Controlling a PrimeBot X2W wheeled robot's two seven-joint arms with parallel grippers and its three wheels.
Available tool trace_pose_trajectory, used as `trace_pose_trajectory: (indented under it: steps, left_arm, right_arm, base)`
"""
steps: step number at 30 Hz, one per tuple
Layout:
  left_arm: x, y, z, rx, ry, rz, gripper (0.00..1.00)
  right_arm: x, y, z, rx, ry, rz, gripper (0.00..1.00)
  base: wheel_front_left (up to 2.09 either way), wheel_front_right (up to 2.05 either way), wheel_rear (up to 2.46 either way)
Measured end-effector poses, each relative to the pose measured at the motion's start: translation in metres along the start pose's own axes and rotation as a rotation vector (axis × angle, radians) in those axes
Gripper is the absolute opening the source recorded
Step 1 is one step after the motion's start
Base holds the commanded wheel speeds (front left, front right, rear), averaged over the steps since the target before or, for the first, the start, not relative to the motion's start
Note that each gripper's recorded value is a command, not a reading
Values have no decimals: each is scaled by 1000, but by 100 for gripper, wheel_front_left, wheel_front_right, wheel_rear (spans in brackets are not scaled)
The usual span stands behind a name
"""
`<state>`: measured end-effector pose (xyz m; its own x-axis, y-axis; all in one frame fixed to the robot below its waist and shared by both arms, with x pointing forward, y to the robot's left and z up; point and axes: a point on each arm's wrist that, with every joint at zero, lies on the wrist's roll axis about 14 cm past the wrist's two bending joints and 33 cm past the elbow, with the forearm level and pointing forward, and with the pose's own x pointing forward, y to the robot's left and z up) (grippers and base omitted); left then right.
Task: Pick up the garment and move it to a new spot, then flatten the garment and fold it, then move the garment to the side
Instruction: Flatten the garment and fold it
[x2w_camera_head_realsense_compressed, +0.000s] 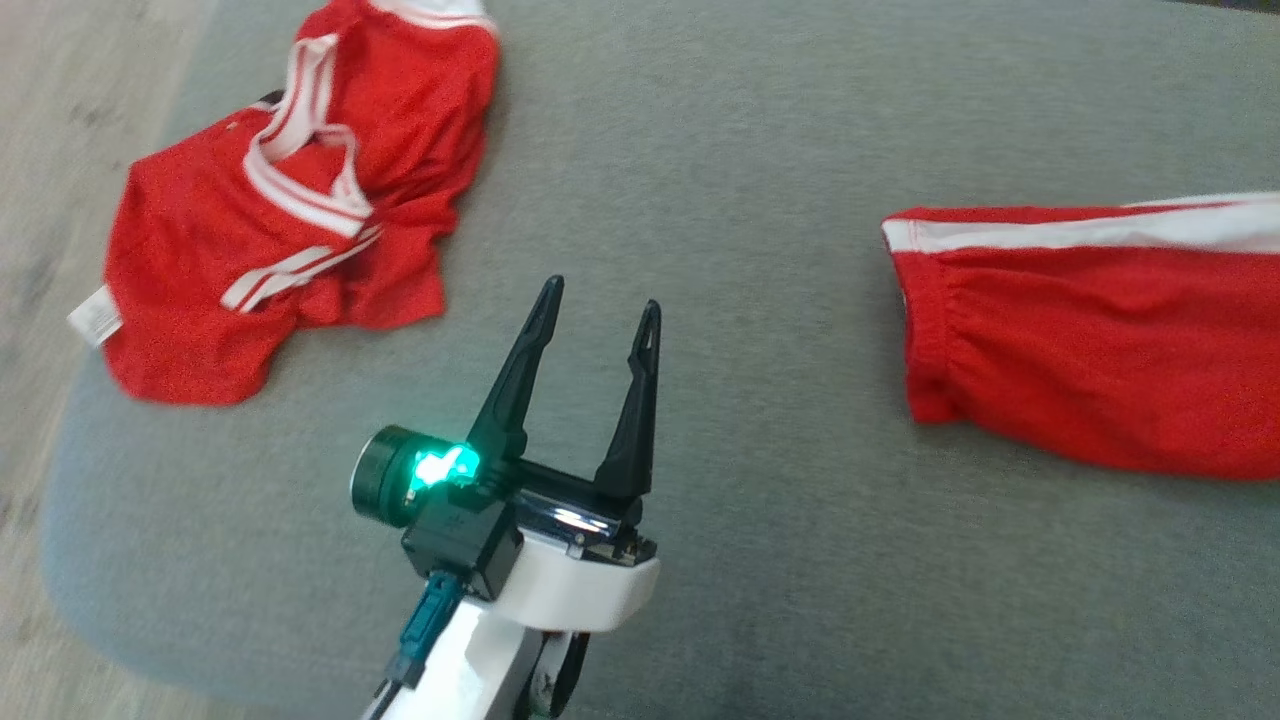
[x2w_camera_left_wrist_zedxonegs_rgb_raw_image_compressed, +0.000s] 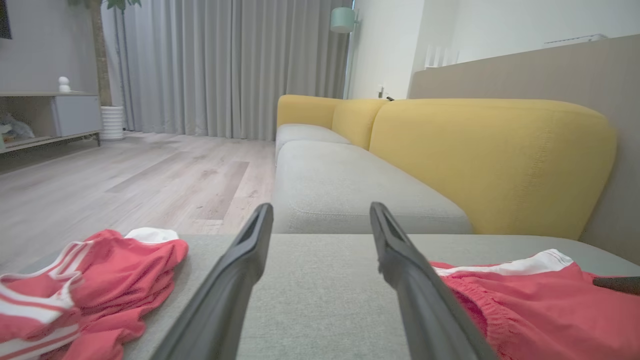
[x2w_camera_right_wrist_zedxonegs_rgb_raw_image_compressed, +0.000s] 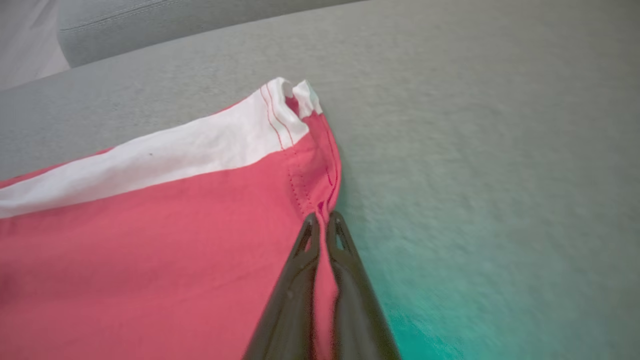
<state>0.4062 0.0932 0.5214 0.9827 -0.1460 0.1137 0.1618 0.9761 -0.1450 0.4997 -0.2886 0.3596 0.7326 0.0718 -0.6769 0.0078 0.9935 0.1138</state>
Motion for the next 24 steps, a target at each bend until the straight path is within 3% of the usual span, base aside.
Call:
trace_pose_trajectory:
  steps: [6, 11, 18, 24]
  left_arm:
    - [-6, -18, -4, -27, 13, -47, 100]
    - [-12, -36, 6, -31, -13, -102, 100]
    - [-28, -49, 15, -33, -31, -135, 100]
    - [-39, -50, 21, -36, -48, -130, 100]
  right_arm:
    - [-45, -39, -6, 39, -57, -83, 0]
    - [-76, -38, 20, 51, -202, -70, 0]
    - [-108, 24, 62, 3, -386, 100, 0]
    - [-125, 108, 73, -28, -467, 302, 0]
  base:
    - [0, 0, 0]
    - [0, 0, 0]
    - [0, 0, 0]
    - [0, 0, 0]
